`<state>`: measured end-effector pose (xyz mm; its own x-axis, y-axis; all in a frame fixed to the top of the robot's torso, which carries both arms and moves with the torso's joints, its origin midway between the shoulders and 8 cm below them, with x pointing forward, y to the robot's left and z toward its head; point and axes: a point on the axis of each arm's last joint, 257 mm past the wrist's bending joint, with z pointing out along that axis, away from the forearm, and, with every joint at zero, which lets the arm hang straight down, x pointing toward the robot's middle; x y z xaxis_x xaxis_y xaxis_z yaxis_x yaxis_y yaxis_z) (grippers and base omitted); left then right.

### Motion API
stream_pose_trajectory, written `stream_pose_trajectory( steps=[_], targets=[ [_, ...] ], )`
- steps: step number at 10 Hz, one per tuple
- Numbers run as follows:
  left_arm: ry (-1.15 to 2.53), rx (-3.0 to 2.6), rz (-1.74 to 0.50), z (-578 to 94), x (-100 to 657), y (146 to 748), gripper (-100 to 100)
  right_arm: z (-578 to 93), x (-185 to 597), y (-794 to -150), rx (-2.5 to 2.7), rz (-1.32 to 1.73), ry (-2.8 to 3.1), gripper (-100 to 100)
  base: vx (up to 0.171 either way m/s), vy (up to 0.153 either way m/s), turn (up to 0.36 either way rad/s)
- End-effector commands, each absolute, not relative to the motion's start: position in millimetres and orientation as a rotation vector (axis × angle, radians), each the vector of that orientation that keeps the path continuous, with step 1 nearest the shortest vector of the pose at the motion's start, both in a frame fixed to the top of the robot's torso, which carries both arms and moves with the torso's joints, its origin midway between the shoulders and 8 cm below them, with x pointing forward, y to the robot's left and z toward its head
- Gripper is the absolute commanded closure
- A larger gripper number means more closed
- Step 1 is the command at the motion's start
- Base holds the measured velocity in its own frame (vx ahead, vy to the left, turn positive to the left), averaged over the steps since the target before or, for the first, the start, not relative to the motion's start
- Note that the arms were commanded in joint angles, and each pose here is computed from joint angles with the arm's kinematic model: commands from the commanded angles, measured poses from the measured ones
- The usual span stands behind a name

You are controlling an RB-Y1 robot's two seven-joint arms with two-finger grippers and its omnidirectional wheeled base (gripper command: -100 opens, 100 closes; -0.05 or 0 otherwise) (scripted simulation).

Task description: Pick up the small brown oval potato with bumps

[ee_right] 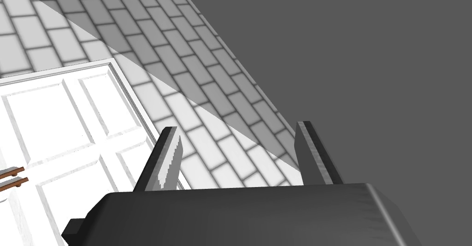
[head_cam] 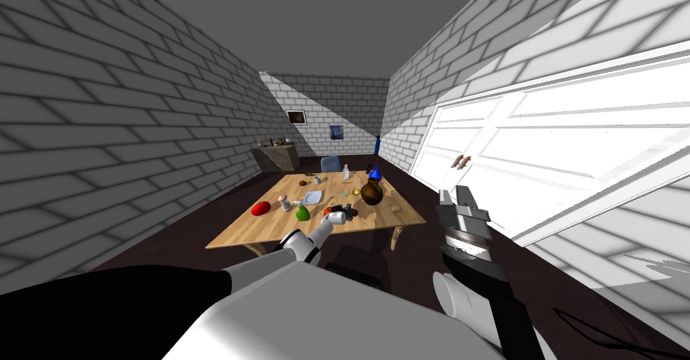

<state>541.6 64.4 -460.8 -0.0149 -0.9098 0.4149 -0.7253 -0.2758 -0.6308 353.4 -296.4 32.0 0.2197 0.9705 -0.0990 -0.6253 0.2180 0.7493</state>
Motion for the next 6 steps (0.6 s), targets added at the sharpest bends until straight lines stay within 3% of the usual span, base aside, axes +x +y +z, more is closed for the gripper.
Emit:
stream_pose_trajectory(
  steps=[1,6],
  targets=[
    [1.737,-2.032,-1.175,-462.3,537.9,62.4,-100,32.0,353.4,-296.4,0.65,1.218,0.647,0,0.03,-0.026,0.062],
    [1.782,-1.99,-1.179,-464.7,532.3,58.8,-100,31.9,353.4,-296.4,0.65,1.218,0.647,0,0.026,-0.026,0.059]
  ],
)
